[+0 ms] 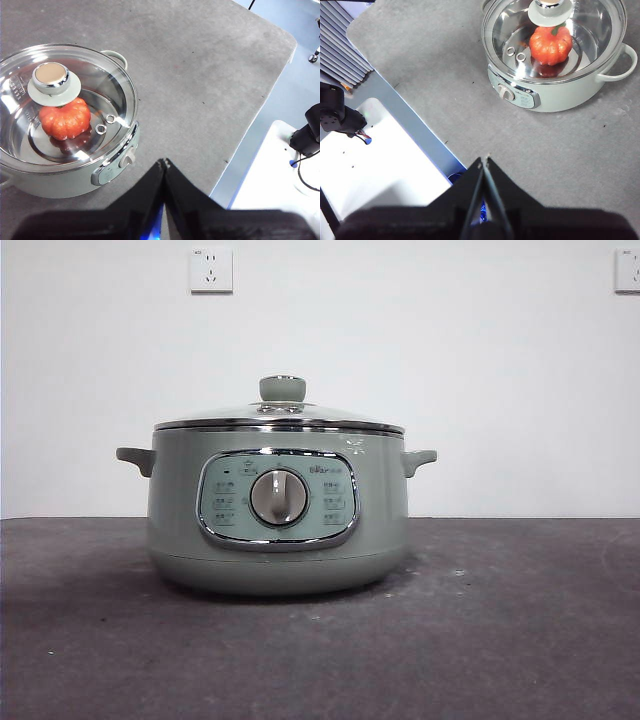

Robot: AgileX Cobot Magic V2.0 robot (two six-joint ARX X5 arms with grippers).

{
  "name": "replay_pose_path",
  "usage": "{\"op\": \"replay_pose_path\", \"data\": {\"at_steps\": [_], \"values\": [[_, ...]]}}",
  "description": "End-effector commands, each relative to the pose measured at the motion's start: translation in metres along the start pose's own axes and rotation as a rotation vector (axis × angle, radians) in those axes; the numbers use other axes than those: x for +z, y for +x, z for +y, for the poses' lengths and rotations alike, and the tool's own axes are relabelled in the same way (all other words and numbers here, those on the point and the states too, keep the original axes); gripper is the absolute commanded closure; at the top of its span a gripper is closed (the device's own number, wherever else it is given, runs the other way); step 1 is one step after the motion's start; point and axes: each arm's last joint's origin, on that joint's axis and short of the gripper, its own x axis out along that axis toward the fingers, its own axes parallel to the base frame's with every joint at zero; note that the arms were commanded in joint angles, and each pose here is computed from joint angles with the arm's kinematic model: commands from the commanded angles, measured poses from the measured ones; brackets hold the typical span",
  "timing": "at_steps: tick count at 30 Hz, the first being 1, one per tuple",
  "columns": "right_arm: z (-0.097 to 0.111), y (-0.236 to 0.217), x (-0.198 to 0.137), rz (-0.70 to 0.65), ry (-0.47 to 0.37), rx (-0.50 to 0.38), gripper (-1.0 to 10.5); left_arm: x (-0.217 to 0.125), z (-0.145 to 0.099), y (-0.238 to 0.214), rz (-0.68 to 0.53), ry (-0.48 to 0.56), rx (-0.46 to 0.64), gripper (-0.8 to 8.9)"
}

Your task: Pick up the pumpkin,open the lid,put the pumpkin in the pot,close the lid

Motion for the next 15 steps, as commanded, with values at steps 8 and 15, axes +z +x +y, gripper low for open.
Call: {"op": "replay_pose_path", "data": {"at_steps": [8,15], "values": [[0.000,0.000,-0.002,0.016,0.012,-0.002,9.5,0.008,0.014,-0.038,-0.259,0.075,0.246,8.17],[0.000,0.000,-0.002,0.016,0.012,-0.002,9.5,-0.022,0.016,-0.059,-0.513,0.148,0.466,8.17]]}}
